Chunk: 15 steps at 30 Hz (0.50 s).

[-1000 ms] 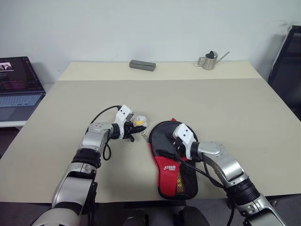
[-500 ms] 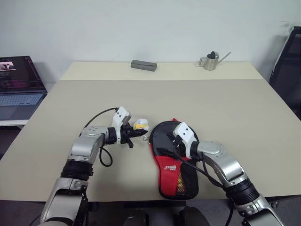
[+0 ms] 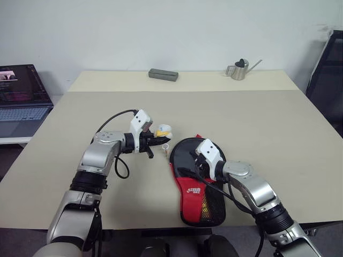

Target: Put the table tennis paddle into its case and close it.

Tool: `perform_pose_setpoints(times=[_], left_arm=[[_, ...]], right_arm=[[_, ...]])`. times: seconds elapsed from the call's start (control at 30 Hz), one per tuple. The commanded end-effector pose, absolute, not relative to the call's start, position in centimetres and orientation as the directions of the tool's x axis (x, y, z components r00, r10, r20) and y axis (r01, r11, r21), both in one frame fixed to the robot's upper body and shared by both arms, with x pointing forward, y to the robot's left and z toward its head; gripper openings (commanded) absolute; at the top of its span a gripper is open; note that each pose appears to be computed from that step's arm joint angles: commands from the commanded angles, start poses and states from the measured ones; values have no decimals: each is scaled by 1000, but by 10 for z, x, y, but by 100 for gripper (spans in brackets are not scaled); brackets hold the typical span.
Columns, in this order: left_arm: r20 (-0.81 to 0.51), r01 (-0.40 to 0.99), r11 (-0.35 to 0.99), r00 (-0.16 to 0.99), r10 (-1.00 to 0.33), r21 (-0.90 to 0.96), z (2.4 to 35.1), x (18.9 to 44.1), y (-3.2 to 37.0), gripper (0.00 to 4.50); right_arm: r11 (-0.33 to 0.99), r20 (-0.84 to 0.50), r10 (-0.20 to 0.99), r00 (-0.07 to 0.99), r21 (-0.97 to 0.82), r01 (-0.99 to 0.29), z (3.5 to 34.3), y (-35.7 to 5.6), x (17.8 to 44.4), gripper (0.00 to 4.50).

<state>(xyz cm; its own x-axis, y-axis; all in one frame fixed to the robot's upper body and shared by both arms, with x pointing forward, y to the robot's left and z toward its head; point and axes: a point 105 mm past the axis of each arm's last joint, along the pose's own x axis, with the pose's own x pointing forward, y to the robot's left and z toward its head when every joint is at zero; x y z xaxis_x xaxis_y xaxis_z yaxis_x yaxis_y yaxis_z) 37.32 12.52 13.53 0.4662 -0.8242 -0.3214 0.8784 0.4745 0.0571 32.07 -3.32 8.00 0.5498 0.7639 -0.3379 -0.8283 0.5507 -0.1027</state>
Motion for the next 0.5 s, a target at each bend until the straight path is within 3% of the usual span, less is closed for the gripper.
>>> perform_pose_setpoints(times=[0.03,0.3,0.5], left_arm=[[-316,869,474,493,-811,139,143,387,122,24],[-330,819,528,574,-750,226,135,420,113,24],[-319,820,520,572,-756,237,141,429,104,24]], right_arm=[[588,-469,704,534,-37,-808,41,-43,314,450],[609,-463,697,548,-21,-793,37,-36,312,450],[616,-480,692,539,2,-788,26,-31,304,450]])
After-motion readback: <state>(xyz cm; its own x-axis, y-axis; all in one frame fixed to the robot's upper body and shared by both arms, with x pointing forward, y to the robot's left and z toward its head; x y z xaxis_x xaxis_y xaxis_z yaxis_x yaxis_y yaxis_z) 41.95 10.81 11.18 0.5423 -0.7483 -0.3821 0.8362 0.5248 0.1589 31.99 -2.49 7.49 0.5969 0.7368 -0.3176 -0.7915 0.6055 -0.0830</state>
